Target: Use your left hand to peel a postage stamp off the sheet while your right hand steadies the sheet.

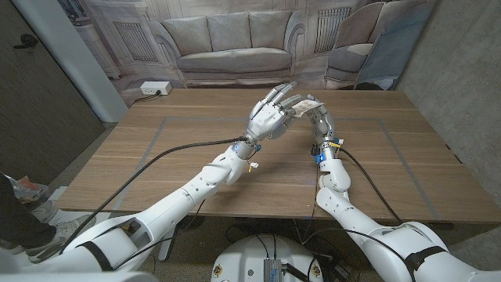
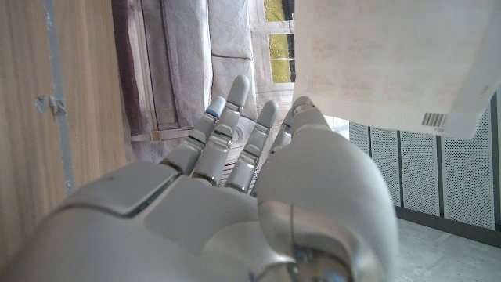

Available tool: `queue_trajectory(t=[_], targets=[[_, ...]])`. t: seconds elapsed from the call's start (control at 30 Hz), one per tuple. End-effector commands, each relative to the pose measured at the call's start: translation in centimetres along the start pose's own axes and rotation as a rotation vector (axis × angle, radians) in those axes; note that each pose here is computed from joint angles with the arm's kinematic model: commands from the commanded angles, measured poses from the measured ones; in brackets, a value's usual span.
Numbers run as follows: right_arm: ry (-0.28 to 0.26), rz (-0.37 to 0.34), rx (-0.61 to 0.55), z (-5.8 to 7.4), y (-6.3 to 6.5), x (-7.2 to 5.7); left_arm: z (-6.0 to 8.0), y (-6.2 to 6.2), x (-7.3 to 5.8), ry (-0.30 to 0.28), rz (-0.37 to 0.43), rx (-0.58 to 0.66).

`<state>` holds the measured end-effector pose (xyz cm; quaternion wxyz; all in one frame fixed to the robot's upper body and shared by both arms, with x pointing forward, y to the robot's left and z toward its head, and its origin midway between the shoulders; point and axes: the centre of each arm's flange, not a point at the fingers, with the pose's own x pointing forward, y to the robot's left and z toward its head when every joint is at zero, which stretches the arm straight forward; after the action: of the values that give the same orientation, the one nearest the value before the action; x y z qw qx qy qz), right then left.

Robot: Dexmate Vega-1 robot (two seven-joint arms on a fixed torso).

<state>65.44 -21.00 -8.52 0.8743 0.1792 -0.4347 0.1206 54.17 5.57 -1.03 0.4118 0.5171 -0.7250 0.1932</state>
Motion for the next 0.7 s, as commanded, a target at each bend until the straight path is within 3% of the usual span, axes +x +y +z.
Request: queue_trajectory(t=[0.03,0.4,0.53,0.7], targets=[[0.023,-0.038,-0.017,-0.8,-0.8,-0.4,-0.5,-0.3,0.5,0.018,-0.016,-0.045],[0.030,-0.053,-0.002,-1.2,-0.9,-0.3,-0.7,-0.8,0.5,0.005,-0.030,-0.057],[0.024,-0.089,0.017,-1.3,-0.8,-0.3,-0.5,-1.0,0.5,-0.024,-0.037,-0.048],[0.028,-0.108,0.000,-1.1,-0.8,-0.1,-0.7,-1.3,0.5,-0.015,-0.049,-0.072]])
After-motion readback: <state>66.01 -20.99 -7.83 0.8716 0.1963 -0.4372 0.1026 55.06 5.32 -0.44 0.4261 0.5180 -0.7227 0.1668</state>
